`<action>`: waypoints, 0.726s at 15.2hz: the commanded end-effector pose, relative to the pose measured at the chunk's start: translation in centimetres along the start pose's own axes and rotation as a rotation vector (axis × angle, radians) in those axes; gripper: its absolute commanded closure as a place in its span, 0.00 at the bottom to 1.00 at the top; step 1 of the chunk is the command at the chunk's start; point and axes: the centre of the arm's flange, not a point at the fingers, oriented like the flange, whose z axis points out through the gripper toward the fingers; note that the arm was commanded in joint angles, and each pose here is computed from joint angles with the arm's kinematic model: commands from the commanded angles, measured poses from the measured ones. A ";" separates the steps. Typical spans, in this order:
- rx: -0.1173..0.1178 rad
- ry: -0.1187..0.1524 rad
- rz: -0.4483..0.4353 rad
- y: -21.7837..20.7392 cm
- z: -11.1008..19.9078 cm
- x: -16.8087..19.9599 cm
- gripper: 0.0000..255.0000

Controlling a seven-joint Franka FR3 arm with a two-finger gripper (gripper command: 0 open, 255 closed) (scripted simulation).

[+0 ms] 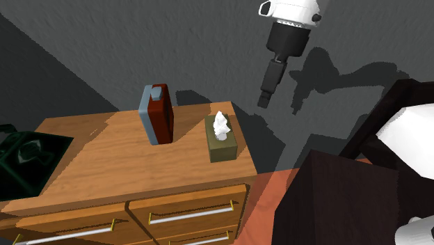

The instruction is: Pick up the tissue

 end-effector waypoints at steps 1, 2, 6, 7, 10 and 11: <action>0.021 0.010 -0.004 1.7 2.2 1.5 0.00; 0.033 0.014 -0.006 2.5 3.2 2.1 0.00; 0.080 0.029 -0.014 5.3 7.2 4.7 0.00; 0.092 0.033 -0.016 6.0 8.2 5.3 0.00; 0.128 0.045 -0.022 7.9 11.3 7.2 0.00; 0.139 0.049 -0.024 8.5 12.4 7.9 0.00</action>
